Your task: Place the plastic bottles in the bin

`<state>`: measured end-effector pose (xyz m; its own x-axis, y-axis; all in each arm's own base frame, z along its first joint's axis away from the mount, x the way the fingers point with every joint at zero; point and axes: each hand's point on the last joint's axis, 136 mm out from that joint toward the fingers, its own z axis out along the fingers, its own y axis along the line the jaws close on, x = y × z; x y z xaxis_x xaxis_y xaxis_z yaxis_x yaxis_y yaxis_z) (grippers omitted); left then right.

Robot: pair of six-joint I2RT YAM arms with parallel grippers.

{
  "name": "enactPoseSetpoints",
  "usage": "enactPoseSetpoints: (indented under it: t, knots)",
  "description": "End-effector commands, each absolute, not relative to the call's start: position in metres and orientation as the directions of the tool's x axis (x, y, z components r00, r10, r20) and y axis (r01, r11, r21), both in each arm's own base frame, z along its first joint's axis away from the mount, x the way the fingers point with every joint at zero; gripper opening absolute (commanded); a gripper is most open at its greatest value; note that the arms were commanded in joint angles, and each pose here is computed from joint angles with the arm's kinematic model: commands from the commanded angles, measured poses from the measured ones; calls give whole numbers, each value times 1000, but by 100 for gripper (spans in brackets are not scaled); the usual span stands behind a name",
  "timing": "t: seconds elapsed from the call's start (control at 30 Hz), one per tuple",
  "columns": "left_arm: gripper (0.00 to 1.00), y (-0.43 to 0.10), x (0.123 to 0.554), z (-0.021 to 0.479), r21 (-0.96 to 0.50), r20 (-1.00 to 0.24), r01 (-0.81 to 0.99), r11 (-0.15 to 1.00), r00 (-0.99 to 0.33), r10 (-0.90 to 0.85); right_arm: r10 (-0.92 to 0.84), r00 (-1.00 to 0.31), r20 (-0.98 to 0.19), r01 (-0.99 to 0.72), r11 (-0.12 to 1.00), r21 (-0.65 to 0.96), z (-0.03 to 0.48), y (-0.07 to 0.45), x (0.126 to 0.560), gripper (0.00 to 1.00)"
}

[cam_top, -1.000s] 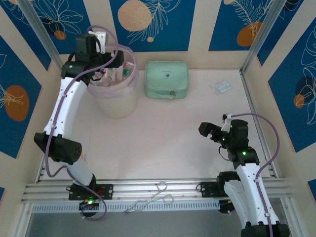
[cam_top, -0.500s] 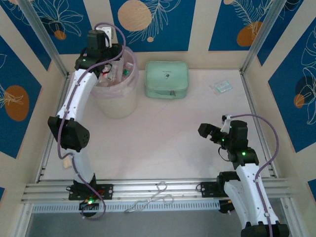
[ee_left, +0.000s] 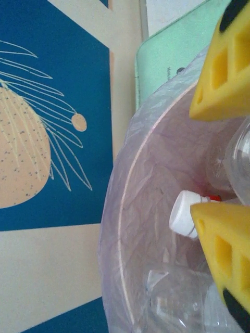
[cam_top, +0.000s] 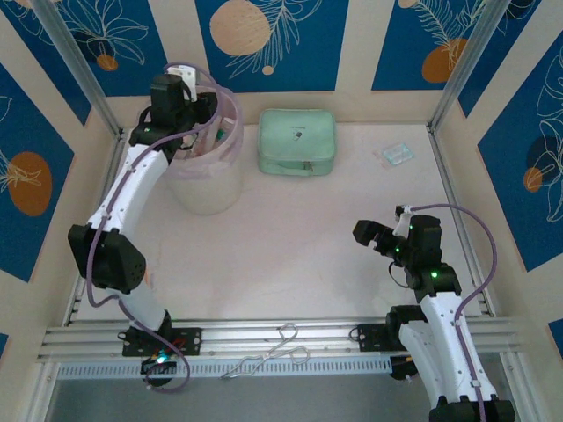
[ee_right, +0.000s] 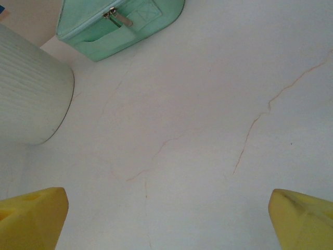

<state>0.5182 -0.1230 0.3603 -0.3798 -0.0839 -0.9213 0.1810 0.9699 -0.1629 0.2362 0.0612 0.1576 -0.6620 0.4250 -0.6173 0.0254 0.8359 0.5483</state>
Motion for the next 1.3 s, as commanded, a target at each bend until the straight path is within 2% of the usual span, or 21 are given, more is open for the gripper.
enactPoseSetpoints:
  t: [0.0,0.23,0.4,0.5,0.63,0.8,0.97,1.1,1.27]
  knots:
    - [49,-119,511,261,-147,-745,151,978,-666,-9,427,-671,-606,11,823,568,157,67,235,99]
    - [60,-119,511,299,-144,-779,171,975,-627,-5,416,-667,-618,5,832,555,160,66,234,99]
    - [87,-101,494,354,-80,-839,159,984,-544,20,416,-665,-620,-2,829,559,161,67,236,99]
    - [98,-95,481,389,-126,-871,185,975,-491,-20,405,-676,-616,-30,820,572,161,73,238,99]
    - [99,-80,458,423,-112,-907,157,981,-419,-37,391,-680,-621,-45,823,567,160,75,239,99]
    - [99,-35,426,448,-113,-941,40,993,-326,-94,359,-652,-668,-68,850,523,172,71,245,99]
    - [99,39,399,423,-269,-908,-167,948,-285,-308,335,-638,-693,-88,863,498,183,70,252,99]
    - [100,100,375,354,-422,-828,-351,836,-225,-513,298,-569,-766,-91,903,419,206,57,269,99]
    - [99,128,332,257,-325,-814,-556,765,-248,-525,148,-488,-860,-3,985,172,228,20,303,99]
